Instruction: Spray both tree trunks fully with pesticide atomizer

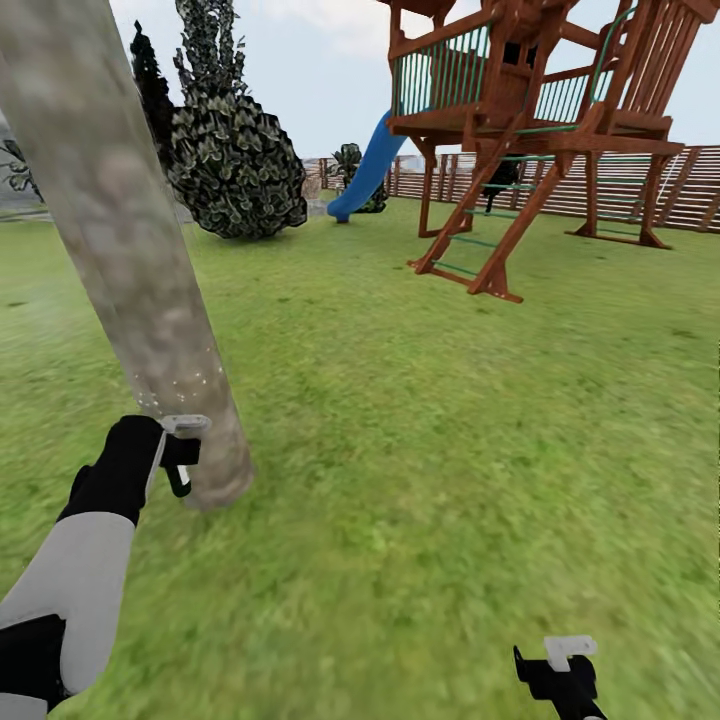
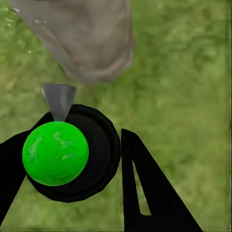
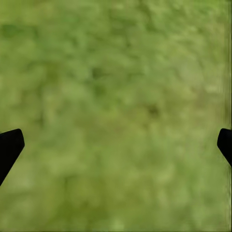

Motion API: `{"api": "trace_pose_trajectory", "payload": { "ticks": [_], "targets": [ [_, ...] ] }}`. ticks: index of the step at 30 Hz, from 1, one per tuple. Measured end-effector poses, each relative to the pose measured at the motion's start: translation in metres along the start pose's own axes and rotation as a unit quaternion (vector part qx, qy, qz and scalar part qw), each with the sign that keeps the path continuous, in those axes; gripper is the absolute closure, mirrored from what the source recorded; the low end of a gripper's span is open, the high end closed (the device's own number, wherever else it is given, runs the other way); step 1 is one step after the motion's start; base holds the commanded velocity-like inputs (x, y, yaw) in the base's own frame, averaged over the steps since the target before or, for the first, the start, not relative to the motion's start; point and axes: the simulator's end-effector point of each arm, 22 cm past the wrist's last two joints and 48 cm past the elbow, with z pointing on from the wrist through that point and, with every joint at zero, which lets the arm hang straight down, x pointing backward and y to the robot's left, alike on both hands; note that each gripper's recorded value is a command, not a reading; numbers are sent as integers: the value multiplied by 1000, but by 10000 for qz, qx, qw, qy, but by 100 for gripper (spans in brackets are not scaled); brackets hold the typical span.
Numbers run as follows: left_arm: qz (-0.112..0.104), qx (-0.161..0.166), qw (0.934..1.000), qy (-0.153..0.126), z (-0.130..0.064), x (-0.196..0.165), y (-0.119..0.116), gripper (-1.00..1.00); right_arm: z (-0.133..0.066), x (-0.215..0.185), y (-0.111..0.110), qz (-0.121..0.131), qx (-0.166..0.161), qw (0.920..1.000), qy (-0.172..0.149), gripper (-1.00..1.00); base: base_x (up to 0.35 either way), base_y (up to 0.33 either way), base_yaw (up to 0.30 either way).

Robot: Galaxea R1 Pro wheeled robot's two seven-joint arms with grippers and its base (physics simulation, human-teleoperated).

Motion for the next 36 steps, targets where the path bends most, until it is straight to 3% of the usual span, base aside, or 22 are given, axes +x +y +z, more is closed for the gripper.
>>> {"api": "trace_pose_trajectory", "payload": {
  "ticks": [10,18,20,23,27,32,36],
  "targets": [
    [-1,-1,10000,-15,0,-1,0,100,0,0,1,1,-11,10000,4,-100,86,-274,2],
    [-3,-24,10000,-11,0,0,2,100,0,0,1,1,-10,10000,4,-100,87,-274,263],
    [12,-102,9999,24,1,4,10,100,0,0,1,1,-11,10000,4,-100,97,-274,277],
    [-118,-420,9990,138,4,21,58,100,0,0,1,0,-14,10000,5,-100,121,-274,265],
    [-180,-502,9982,281,9,43,75,100,0,0,1,1,-18,10000,5,-100,143,-269,94],
    [-174,-330,9987,361,14,51,55,100,0,0,1,1,-17,10000,6,-100,179,-243,3],
    [-146,-392,9984,382,15,52,59,100,0,0,1,1,-18,10000,5,-100,236,-184,0]
  ]
}}
